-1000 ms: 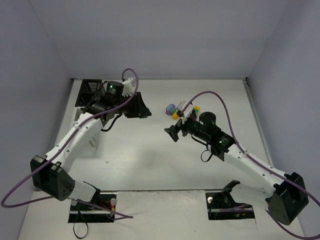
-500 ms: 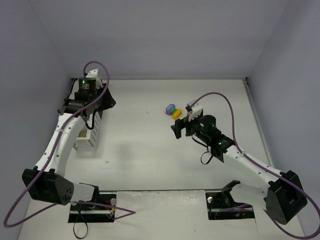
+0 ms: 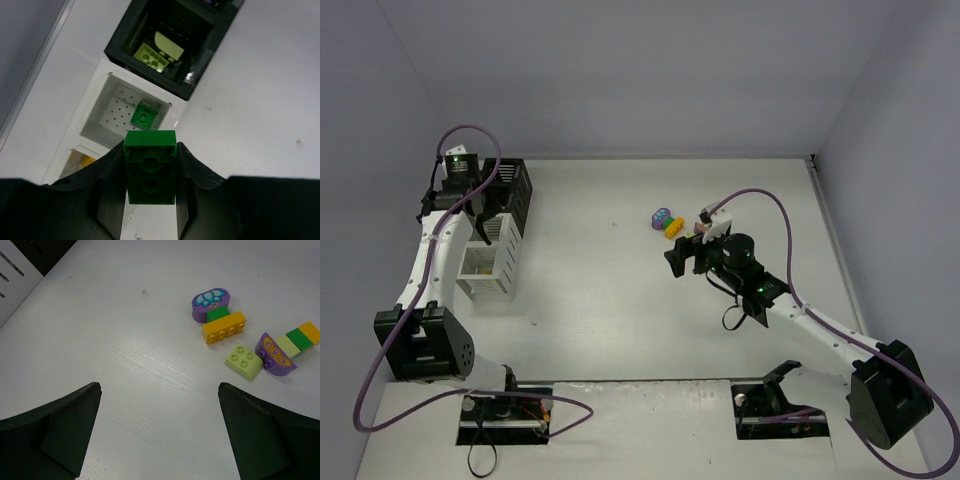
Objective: Sort the legos into containers by color
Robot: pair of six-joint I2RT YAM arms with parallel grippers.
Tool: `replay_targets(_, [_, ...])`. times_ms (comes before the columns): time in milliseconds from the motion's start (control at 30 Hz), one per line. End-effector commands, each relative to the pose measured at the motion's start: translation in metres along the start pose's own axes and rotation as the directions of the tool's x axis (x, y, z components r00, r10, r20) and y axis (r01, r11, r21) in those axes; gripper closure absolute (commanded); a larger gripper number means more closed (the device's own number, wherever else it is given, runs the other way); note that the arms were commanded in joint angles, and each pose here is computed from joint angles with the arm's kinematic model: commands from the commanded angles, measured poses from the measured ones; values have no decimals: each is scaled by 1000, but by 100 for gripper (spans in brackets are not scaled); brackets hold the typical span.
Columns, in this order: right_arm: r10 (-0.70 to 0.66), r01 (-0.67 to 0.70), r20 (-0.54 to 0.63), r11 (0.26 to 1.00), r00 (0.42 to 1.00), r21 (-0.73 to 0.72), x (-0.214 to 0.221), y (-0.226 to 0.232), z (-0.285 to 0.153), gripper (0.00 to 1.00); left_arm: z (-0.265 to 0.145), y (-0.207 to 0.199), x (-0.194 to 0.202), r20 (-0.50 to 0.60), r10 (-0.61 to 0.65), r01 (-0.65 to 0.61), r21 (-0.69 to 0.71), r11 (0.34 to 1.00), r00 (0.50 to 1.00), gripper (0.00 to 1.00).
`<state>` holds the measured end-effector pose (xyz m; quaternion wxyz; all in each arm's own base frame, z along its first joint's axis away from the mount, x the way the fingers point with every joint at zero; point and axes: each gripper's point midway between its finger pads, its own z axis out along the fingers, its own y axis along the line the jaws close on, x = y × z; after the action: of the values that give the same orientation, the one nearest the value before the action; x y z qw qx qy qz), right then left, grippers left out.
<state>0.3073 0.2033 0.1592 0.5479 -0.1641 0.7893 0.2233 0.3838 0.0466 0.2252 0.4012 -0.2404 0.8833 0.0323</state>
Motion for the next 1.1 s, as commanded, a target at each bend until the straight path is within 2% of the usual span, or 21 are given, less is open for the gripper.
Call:
replay_targets(0, [23, -23, 107, 1000, 994, 6, -29, -1, 3, 0, 10, 14, -13, 25, -27, 28, -55, 998, 999, 97])
replay_targets(167, [23, -25, 100, 1000, 995, 10, -27, -2, 4, 0, 32, 29, 0, -38, -63, 58, -117, 991, 997, 96])
replay_targets(367, [26, -28, 93, 999, 995, 16, -25, -4, 6, 0, 44, 36, 16, -89, -77, 64, -144, 988, 993, 67])
replay_targets(600, [30, -32, 83, 999, 996, 24, -22, -6, 7, 0, 47, 36, 16, -92, -82, 68, -140, 988, 992, 50])
replay_targets(733, [36, -41, 85, 998, 996, 49, -23, -10, 7, 0, 42, 31, 12, -78, -80, 71, -114, 991, 994, 50])
replay_targets(867, [66, -77, 91, 989, 994, 123, -21, -26, 6, 4, 18, 6, -4, -10, -49, 49, 22, 999, 999, 49])
replay_targets(1000, [100, -110, 71, 982, 992, 156, -13, -35, 10, 10, -16, -37, -14, 70, 53, -62, 133, 989, 996, 50])
replay_targets(1067, [117, -125, 54, 977, 992, 171, -9, -39, 11, 12, -41, -80, -10, 122, 149, -175, 237, 956, 981, 50])
